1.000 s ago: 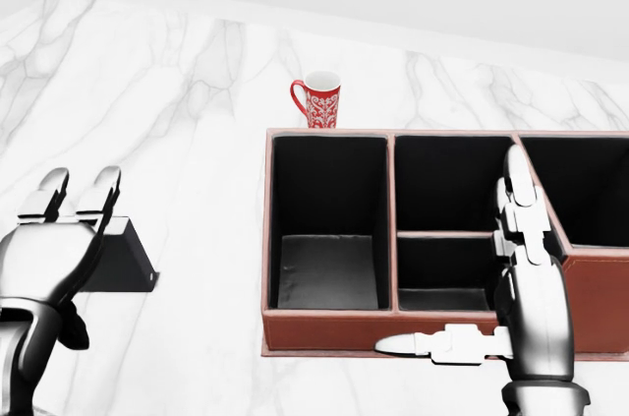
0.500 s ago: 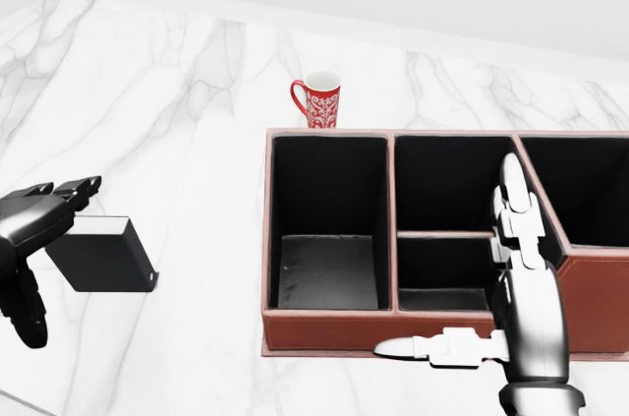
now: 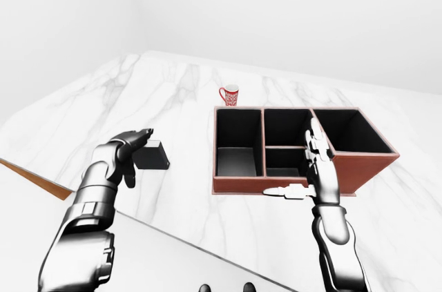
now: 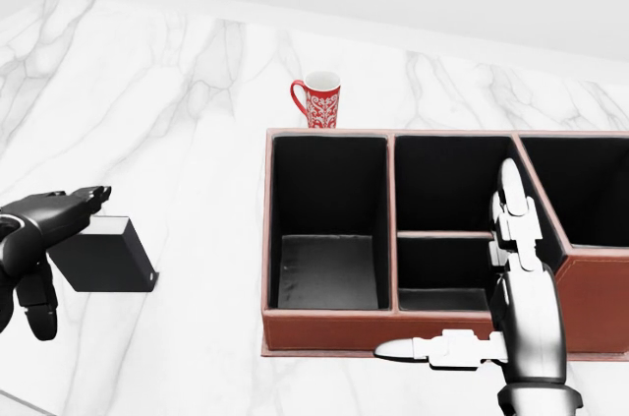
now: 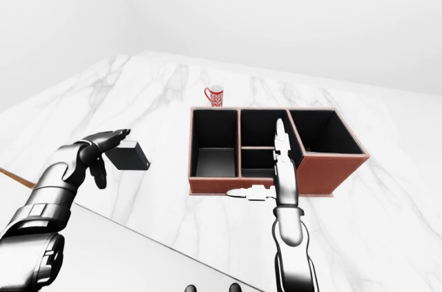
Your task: Pick up the book and place it in the right compartment of the caddy.
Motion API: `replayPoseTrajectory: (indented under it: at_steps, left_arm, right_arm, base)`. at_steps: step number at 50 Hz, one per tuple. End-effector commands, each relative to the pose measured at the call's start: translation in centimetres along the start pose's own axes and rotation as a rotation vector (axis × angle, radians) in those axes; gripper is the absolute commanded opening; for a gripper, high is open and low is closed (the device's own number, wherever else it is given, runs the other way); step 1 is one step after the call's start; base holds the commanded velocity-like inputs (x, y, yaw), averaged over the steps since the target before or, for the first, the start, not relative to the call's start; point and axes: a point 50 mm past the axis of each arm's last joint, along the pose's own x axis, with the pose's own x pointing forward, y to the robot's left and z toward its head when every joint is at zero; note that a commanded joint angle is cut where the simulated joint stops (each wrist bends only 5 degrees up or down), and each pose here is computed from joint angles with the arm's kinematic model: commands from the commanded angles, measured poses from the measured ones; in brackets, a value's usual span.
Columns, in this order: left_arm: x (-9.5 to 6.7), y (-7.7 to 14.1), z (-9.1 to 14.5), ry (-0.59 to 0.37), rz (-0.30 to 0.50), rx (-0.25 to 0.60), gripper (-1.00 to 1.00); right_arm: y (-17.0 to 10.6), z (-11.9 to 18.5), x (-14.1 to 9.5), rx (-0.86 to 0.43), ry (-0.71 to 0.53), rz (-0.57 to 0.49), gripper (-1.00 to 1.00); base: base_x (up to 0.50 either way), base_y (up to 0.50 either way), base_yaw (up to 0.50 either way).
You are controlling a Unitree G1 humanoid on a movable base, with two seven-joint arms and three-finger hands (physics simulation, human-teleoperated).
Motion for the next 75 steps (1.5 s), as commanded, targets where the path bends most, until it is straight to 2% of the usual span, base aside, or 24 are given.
replayPoseTrajectory:
  at_steps: [1, 13, 26, 46, 75]
  left_arm:
    - [1.1, 0.3, 0.1, 0.037, 0.004, 0.03, 1.0]
    - [1.5, 1.4, 0.5, 0.049, 0.051, 0.055, 1.0]
    - [1.6, 1.6, 1.4, 0.033, 0.054, 0.07, 1.0]
    - [2.4, 0.1, 2.9, 0.015, 0.022, 0.107, 1.0]
    - [2.7, -2.1, 2.2, 0.034, -0.009, 0.087, 1.0]
  right_arm:
    - [0.0, -0.3, -0.1, -0.004, 0.013, -0.001, 1.0]
    - [0.0, 0.0, -0.1, -0.005, 0.002, 0.002, 1.0]
    - [0.0, 0.3, 0.0, -0.002, -0.013, 0.003, 1.0]
    - [0.0, -0.6, -0.1, -0.003, 0.026, 0.003, 1.0]
    - [0.1, -0.7, -0.1, -0.004, 0.031, 0.006, 1.0]
  base:
    - [0.0, 0.0, 0.0]
    - [0.0, 0.0, 0.0]
    - [0.0, 0.0, 0.0]
    - [0.0, 0.0, 0.0]
    - [0.0, 0.0, 0.0]
